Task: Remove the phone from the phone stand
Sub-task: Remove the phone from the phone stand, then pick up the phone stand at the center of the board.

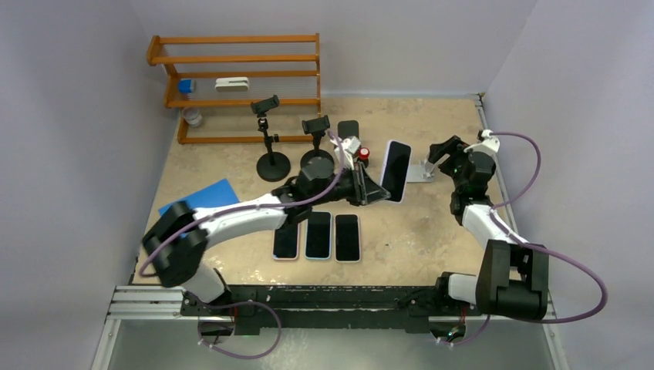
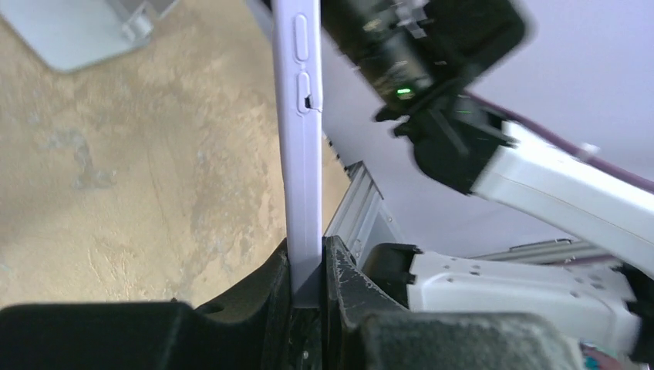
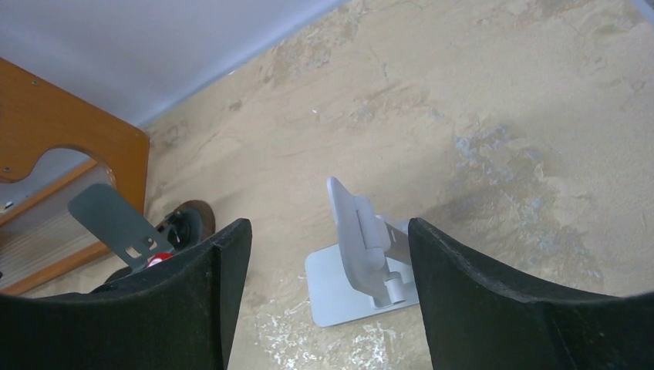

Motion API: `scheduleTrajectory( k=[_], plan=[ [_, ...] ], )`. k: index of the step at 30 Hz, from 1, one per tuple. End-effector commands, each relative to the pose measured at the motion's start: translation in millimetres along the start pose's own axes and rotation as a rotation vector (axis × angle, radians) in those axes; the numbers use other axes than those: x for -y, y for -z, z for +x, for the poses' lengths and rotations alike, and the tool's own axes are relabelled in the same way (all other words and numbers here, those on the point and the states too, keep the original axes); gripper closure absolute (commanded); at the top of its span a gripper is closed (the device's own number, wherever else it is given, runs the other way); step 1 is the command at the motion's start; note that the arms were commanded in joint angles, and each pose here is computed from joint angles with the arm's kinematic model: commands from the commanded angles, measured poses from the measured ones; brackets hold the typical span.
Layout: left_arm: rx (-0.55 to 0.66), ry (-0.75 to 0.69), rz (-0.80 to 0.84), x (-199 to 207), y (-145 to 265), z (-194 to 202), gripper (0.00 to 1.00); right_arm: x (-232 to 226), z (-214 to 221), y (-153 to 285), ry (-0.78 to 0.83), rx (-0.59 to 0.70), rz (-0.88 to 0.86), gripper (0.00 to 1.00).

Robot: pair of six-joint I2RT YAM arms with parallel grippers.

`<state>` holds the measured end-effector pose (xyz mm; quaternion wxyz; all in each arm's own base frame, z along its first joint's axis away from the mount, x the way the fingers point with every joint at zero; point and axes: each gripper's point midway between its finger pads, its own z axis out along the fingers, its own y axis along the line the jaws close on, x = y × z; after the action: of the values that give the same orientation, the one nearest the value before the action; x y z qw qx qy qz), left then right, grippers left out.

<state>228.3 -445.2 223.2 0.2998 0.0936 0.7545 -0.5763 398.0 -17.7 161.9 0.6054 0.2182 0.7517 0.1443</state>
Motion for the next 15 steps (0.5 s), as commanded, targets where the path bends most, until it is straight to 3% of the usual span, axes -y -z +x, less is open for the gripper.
scheduleTrajectory(
  k=[1,8,15],
  plan=[
    [0.201,-0.263,0.124,77,56,-60,1.00,-24,-18,-6,-0.008,0.054,-0.088,0.24],
    [0.343,-0.515,0.056,104,132,-90,1.00,-24,-1,-16,0.007,-0.012,-0.090,0.26],
    [0.466,-0.657,0.015,112,179,-105,1.00,-16,19,-24,-0.009,-0.065,-0.066,0.34]
  ],
)
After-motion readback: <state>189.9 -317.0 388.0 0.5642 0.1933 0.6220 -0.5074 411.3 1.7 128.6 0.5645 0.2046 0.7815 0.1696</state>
